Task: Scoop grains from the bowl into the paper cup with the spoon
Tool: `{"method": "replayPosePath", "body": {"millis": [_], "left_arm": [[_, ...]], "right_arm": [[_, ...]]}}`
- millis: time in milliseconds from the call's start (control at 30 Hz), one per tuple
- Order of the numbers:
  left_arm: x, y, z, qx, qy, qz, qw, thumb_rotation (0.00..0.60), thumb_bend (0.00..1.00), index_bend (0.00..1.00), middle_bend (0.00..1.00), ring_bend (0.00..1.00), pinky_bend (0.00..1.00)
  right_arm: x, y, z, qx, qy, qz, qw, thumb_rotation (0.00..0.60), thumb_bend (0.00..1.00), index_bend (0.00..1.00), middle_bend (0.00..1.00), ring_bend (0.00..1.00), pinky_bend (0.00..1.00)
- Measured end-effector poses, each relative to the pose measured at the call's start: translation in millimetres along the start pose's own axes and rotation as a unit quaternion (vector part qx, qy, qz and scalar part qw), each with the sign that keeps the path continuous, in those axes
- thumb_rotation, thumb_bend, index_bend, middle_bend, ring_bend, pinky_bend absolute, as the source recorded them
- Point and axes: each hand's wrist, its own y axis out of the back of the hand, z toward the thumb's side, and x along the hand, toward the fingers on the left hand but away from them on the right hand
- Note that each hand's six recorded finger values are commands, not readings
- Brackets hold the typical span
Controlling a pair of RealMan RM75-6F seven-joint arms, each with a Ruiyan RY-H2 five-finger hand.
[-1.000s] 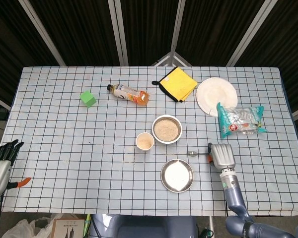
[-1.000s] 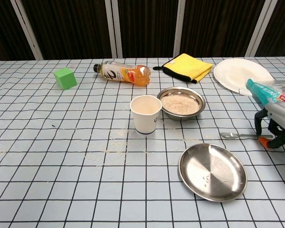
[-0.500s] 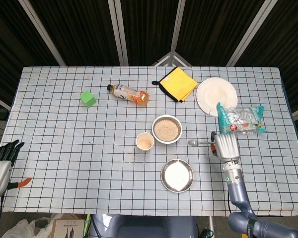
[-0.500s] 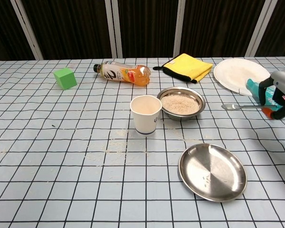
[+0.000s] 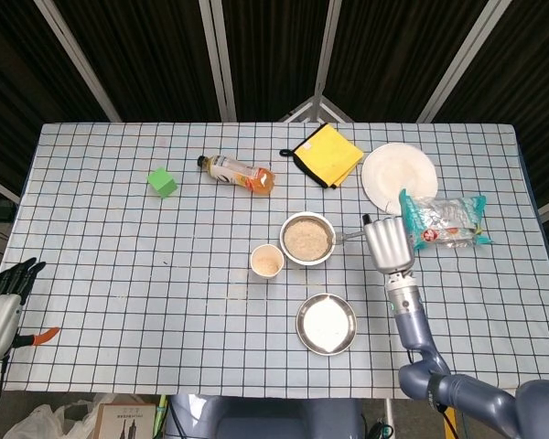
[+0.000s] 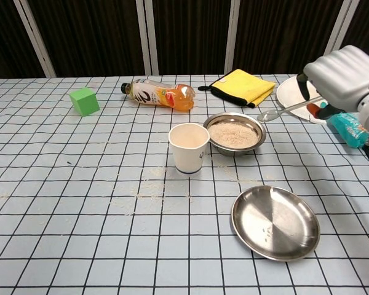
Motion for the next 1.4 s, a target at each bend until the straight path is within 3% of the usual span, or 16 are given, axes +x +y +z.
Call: {"method": "replayPosePath", "body": {"millis": [267, 733, 1233, 1400], "left_arm": [[0.1, 0.5, 1.7, -0.008, -0.005, -0.005, 0.9999, 0.600, 0.00, 0.00, 0.00, 0.00, 0.00], [0.1, -0.6, 5.5, -0.015, -0.011, -0.014, 0.9997, 0.600, 0.00, 0.00, 0.00, 0.00, 0.00], [-0.2, -0.8, 7.0, -0.018, -0.013, -0.020, 0.9996, 0.600, 0.00, 0.00, 0.00, 0.00, 0.00], [-0.5, -1.4, 8.3, -0.019, -0.015, -0.022, 0.9995, 0.600, 0.00, 0.00, 0.00, 0.00, 0.00]], "right_arm": [[-14.7, 1.7, 25.8, 0.093, 0.032, -0.048, 0.9940, 0.600, 0.50, 0.62, 0.95, 1.00, 1.00], [-18.0, -7.8, 62.1, 0.234, 0.081, -0.099, 0.9638, 0.600, 0.50, 0.62, 0.95, 1.00, 1.00], [-19.7, -13.4, 74.4, 0.308, 0.101, -0.113, 0.9392, 0.600, 0.50, 0.64, 0.95, 1.00, 1.00], [-17.3, -17.1, 78.9, 0.309, 0.107, -0.107, 0.9388, 0.600, 0.50, 0.64, 0.95, 1.00, 1.00]]}}
